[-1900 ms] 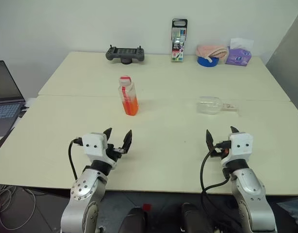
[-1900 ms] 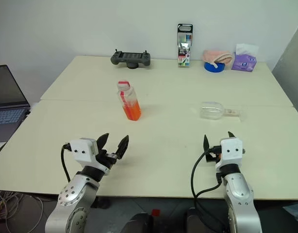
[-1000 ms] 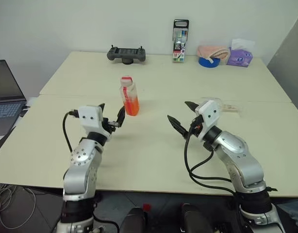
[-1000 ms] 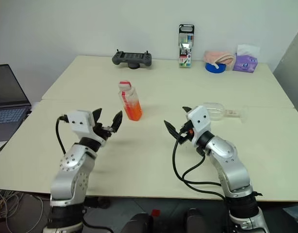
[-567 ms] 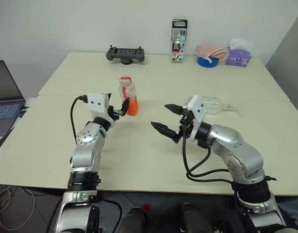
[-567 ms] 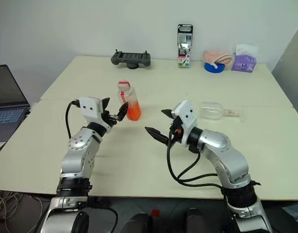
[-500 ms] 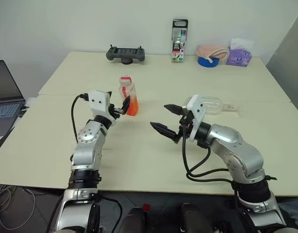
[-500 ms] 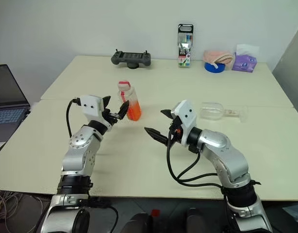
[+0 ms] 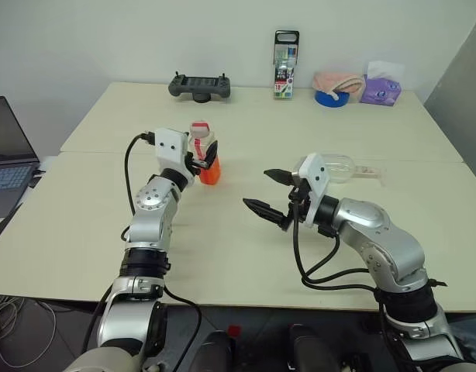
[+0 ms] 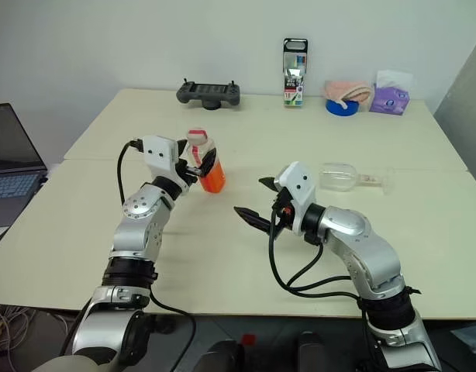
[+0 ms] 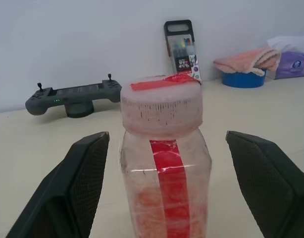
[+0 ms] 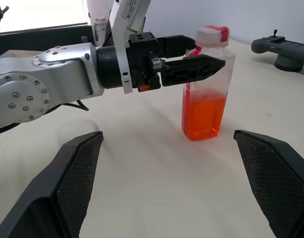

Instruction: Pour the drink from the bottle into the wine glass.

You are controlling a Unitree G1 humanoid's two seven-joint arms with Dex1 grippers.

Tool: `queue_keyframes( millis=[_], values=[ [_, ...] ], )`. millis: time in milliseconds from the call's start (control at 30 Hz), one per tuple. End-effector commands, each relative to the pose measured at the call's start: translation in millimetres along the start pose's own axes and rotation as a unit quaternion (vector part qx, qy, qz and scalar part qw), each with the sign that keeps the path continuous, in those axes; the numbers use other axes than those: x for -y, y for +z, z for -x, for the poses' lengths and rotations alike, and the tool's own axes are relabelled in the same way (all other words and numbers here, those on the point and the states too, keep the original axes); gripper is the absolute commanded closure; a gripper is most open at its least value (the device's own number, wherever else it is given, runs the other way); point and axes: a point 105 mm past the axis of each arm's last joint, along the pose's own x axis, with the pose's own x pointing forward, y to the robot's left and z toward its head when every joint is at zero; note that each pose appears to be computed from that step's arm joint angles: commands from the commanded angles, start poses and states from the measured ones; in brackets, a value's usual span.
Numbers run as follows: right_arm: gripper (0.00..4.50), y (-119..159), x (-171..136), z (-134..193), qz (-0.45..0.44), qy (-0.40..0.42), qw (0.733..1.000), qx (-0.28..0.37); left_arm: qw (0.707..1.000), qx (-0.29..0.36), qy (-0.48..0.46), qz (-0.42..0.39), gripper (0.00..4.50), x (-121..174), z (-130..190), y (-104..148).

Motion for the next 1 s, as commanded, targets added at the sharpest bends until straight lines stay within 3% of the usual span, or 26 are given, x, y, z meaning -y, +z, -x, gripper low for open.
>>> queue_keyframes(
  millis=[33, 633, 733, 867, 1000],
  values=[
    [0.0, 17, -4, 1, 0.026, 0.006, 0.999, 0.022, 1.0, 0.019, 0.005, -0.021, 0.47, -4, -5, 12],
    [0.0, 17, 4, 2, 0.043, -0.013, 0.999, 0.015, 0.999, 0.04, -0.009, 0.011, 0.47, 1, -30, 11],
    [0.0, 18, 4, 2, 0.042, -0.02, 0.999, 0.02, 0.998, 0.045, -0.029, 0.013, 1.02, 8, -31, 11],
    [0.0, 19, 2, 1, 0.043, -0.016, 0.999, 0.02, 0.999, 0.043, -0.029, 0.012, 2.26, 6, -33, 10],
    [0.0, 22, 6, 4, 0.049, -0.029, 0.998, 0.024, 0.998, 0.05, -0.015, 0.017, 2.4, -3, -32, 13]
  ],
)
